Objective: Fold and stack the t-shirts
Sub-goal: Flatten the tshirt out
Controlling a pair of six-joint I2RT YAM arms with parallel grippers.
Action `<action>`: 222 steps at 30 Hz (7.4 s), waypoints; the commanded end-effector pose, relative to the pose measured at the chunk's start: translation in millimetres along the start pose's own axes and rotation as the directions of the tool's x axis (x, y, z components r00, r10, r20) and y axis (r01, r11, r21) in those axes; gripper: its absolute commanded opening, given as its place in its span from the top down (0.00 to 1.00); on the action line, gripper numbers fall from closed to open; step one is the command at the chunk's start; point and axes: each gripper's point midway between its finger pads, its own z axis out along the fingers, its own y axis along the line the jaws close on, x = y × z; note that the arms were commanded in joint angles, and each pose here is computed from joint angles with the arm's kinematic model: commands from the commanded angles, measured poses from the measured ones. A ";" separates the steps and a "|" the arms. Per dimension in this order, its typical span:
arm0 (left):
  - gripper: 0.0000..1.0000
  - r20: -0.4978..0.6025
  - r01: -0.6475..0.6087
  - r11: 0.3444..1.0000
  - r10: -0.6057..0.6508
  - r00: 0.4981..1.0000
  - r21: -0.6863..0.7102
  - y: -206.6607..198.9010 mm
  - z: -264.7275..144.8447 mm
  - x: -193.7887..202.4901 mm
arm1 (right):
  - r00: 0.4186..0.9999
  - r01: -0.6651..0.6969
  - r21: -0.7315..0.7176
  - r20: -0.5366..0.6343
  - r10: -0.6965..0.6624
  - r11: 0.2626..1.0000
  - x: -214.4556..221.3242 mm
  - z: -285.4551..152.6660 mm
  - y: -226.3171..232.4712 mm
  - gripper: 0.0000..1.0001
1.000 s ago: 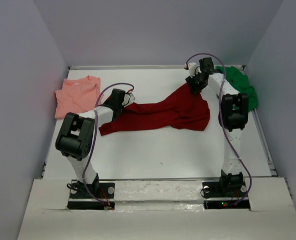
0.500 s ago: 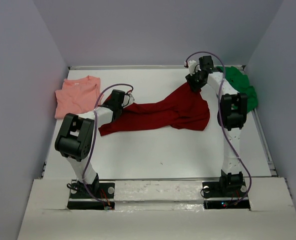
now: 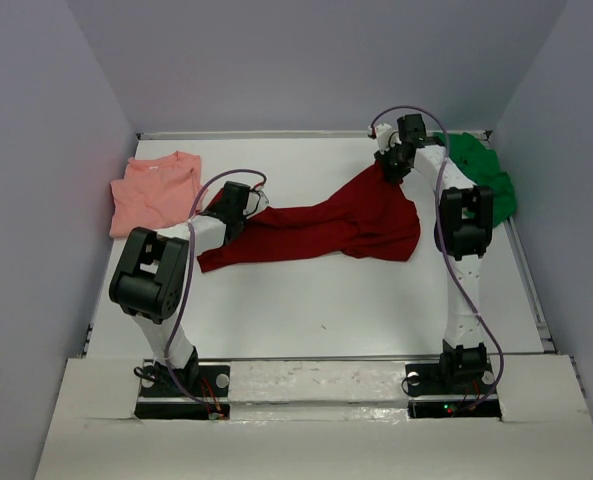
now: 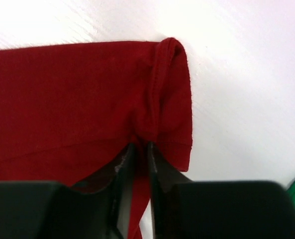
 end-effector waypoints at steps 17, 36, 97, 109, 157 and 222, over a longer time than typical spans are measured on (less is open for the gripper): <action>1.00 0.093 0.141 0.970 -0.125 0.988 -0.199 82.2 -56.3 -20.8 | 0.994 0.053 0.156 0.091 -0.067 0.986 -45.9 -88.3 -30.0 1.00; 1.00 0.287 0.381 0.847 -0.286 0.914 -0.369 182.1 -174.5 -19.4 | 0.929 0.027 0.395 0.328 -0.169 0.918 -72.8 -341.6 -4.3 1.00; 1.00 0.731 0.782 0.557 -0.405 0.549 -0.278 282.6 -299.0 -16.4 | 0.776 -0.191 0.526 0.598 -0.201 0.829 -76.6 -460.2 -3.0 1.00; 1.00 0.882 0.801 0.597 -0.350 0.314 -0.048 299.0 -427.5 -2.5 | 0.590 -0.349 0.577 0.747 -0.305 0.738 -54.7 -628.3 38.6 1.00; 0.01 0.332 0.495 0.789 -0.387 0.860 -0.363 154.5 -101.9 -57.6 | 0.927 -0.178 0.323 0.372 0.048 0.930 18.7 -303.2 -8.1 0.41; 0.11 -0.125 0.434 0.884 -0.418 0.900 0.174 -42.4 -48.0 50.4 | 0.854 -0.446 0.070 -0.263 0.448 0.892 184.8 -114.0 56.0 1.00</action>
